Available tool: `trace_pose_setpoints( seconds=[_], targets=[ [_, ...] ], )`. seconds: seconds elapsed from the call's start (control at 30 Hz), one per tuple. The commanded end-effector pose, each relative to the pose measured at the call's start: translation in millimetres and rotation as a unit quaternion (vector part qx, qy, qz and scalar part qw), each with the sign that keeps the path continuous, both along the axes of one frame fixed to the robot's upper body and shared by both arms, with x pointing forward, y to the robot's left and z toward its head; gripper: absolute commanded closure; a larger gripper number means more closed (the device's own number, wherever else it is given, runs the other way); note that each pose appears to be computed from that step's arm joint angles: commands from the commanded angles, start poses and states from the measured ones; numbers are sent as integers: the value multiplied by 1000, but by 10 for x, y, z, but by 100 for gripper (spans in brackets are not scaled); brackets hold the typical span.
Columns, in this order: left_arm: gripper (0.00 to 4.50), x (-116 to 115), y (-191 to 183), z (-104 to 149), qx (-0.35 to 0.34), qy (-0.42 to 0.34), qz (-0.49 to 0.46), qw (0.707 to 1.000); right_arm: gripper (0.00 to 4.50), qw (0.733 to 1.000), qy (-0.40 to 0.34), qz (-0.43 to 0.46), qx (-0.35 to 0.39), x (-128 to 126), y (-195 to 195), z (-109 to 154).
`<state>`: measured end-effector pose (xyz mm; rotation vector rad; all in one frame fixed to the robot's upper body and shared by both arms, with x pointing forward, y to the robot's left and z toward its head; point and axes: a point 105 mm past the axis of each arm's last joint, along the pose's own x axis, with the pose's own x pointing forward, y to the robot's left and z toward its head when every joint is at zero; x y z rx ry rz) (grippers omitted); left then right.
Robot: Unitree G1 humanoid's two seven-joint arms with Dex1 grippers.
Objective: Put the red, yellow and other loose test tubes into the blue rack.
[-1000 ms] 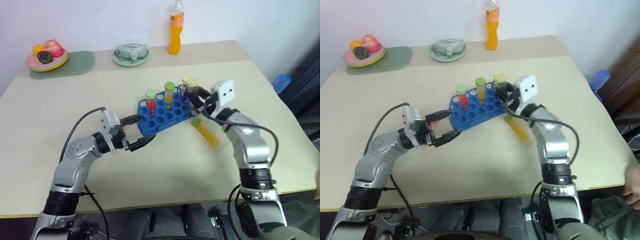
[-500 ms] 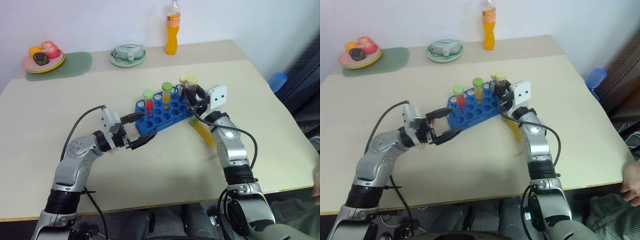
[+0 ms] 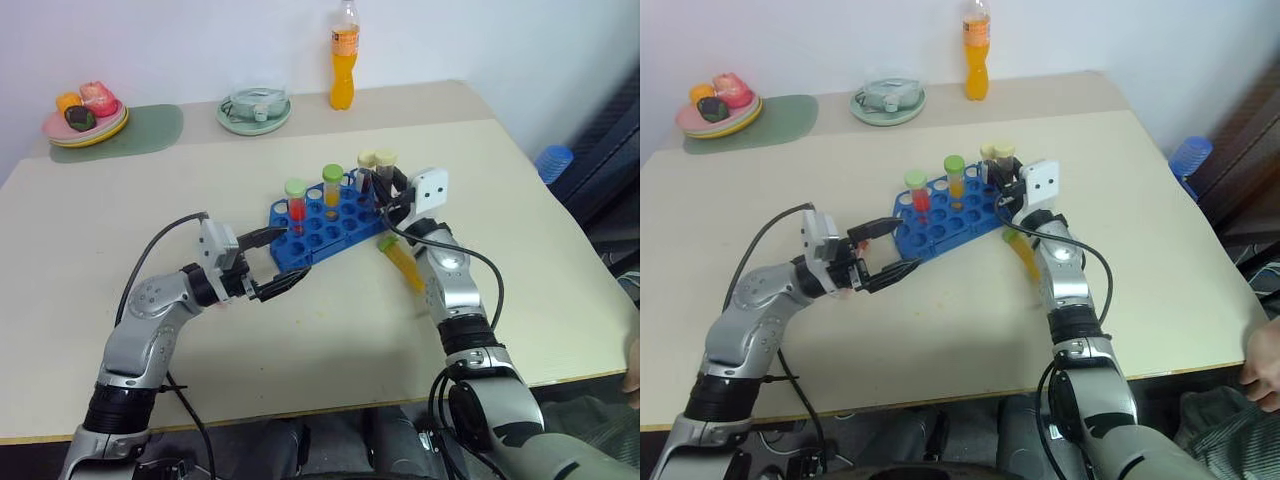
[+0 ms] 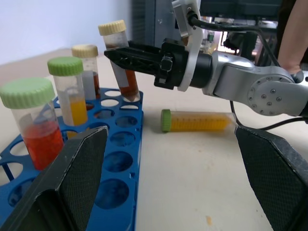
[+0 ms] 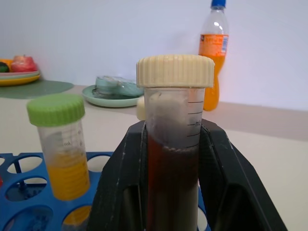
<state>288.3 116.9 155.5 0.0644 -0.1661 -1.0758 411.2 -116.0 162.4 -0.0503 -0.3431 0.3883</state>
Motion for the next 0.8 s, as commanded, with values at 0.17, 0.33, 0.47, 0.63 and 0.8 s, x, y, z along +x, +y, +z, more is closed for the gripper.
trace_pose_setpoints(
  seconds=[0.17, 0.33, 0.47, 0.63, 0.8],
  targets=[
    [16, -33, 59, 104, -12, -16, 12, 1000, 367, 999, -6, 6, 36, -5, 73, -33],
    [16, -42, 76, 80, -18, -9, 18, 1000, 320, 998, -16, 17, 61, -66, 51, -54],
    [16, -42, 86, 70, -19, -7, 19, 1000, 144, 999, -15, 2, 36, -70, 28, -104],
    [16, -28, 74, 67, -20, -10, 18, 1000, 45, 1000, -25, -8, 1, -94, -22, -83],
    [16, -25, 38, 51, -24, -10, 14, 1000, 45, 999, -37, 23, -24, -221, -85, 34]
  ],
)
